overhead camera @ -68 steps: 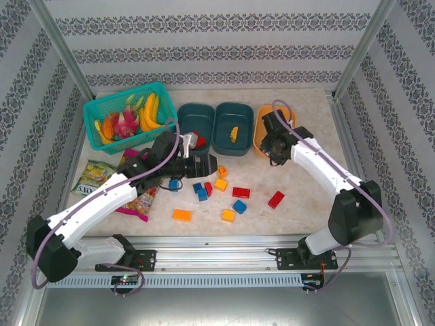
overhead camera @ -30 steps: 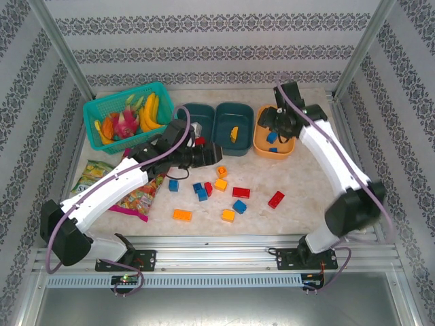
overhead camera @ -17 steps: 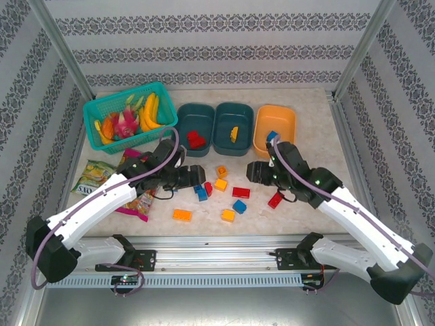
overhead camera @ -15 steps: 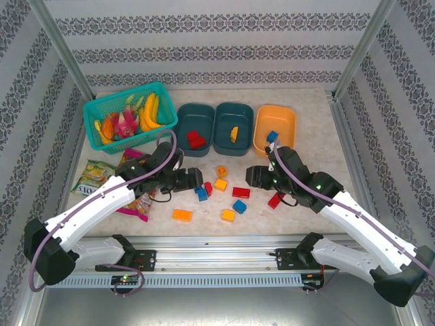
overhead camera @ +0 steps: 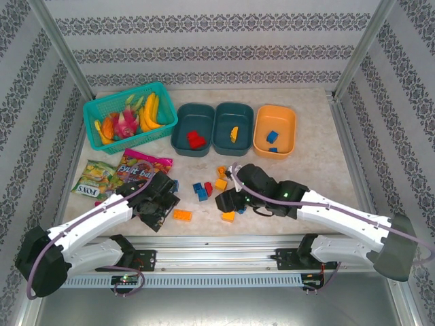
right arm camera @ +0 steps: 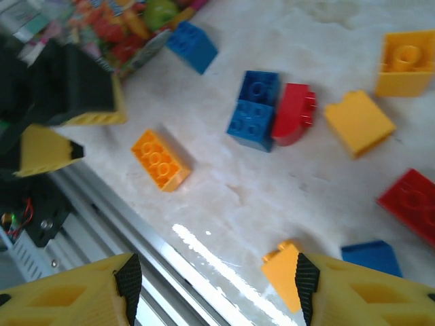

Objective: Sort the legos into containers by color

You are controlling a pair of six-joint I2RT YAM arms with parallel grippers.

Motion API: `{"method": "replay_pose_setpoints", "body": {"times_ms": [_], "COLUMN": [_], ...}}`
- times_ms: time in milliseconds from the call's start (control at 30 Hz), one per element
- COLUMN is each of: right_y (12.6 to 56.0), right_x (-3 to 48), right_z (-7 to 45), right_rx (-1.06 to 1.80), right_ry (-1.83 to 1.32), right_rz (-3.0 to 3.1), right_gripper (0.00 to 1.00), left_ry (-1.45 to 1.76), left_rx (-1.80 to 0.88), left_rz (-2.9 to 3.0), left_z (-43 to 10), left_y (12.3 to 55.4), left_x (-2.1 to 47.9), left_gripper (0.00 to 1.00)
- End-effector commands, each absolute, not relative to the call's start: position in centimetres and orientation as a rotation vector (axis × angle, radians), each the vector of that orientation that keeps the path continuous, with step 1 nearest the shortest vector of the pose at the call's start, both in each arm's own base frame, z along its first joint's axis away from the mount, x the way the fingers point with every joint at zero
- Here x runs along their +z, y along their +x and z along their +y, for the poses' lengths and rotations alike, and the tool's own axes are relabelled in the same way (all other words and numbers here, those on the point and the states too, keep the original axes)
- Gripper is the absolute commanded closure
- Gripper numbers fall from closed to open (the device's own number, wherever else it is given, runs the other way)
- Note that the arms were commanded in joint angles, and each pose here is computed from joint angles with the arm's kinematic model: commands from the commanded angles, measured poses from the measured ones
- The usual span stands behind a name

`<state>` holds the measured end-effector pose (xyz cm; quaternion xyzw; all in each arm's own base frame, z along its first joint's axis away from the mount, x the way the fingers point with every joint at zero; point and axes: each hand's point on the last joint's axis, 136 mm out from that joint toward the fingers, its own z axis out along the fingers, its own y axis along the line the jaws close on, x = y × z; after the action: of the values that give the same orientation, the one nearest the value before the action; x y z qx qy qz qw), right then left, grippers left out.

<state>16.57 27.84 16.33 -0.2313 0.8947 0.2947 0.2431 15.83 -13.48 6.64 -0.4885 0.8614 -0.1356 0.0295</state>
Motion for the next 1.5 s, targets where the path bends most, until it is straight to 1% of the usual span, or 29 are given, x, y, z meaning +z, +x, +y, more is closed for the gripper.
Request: {"method": "replay_pose_setpoints", "body": {"times_ms": [0,133,233,433,567,633,700,767,833,900,1067,1233,1367,1467], "right_y": [16.9,16.8,16.9,17.2,17.3,17.4,17.5,17.6,17.9,18.3,21.1,25.9,29.0,30.8], "right_x": [17.2,16.9,16.8,17.2,17.4,17.4,17.5,17.6,17.9,18.4,21.9,26.7,28.8,29.6], "right_z": [29.4,29.4,29.2,28.4,27.9,27.7,27.6,27.5,27.3,27.1,25.2,20.2,17.5,16.4], "right_rx": [0.859,0.853,0.846,0.83,0.836,0.836,0.837,0.835,0.834,0.823,0.778,0.65,0.629,0.631], "right_ry": [-0.712,-0.719,-0.705,-0.683,-0.656,-0.642,-0.63,-0.618,-0.607,-0.59,-0.433,-0.115,0.07,0.146], "right_rz": [2.333,2.352,2.352,2.336,2.337,2.341,2.34,2.34,2.334,2.327,2.256,2.127,2.078,2.066], "right_gripper": [0.36,0.36,0.36,0.36,0.36,0.36,0.36,0.36,0.36,0.36,0.36,0.35,0.35,0.35], "left_ry": [-1.803,-1.898,-1.929,-1.994,-1.987,-1.956,-1.933,-1.914,-1.874,-1.821,-1.552,-1.128,-0.824,-0.655], "left_rx": [-0.479,-0.48,-0.443,-0.359,-0.329,-0.313,-0.311,-0.314,-0.313,-0.316,-0.365,-0.414,-0.429,-0.447], "left_rz": [2.452,2.418,2.423,2.416,2.417,2.428,2.432,2.435,2.433,2.429,2.437,2.495,2.552,2.581], "left_z": [-14.6,-15.9,-16.5,-16.9,-17.1,-17.1,-17.1,-17.1,-16.9,-16.6,-16.6,-18.9,-22.1,-24.6], "left_y": [17.4,18.0,17.9,17.5,18.0,18.3,18.6,18.7,19.1,19.5,22.2,27.8,32.6,36.4], "left_x": [6.2,5.4,4.9,2.8,1.6,1.4,1.3,1.6,2.3,3.6,9.2,15.6,18.5,19.3], "left_gripper": [0.18,0.17,0.2,0.28,0.38,0.45,0.55,0.6,0.64,0.65,0.67,0.68,0.68,0.68]}}
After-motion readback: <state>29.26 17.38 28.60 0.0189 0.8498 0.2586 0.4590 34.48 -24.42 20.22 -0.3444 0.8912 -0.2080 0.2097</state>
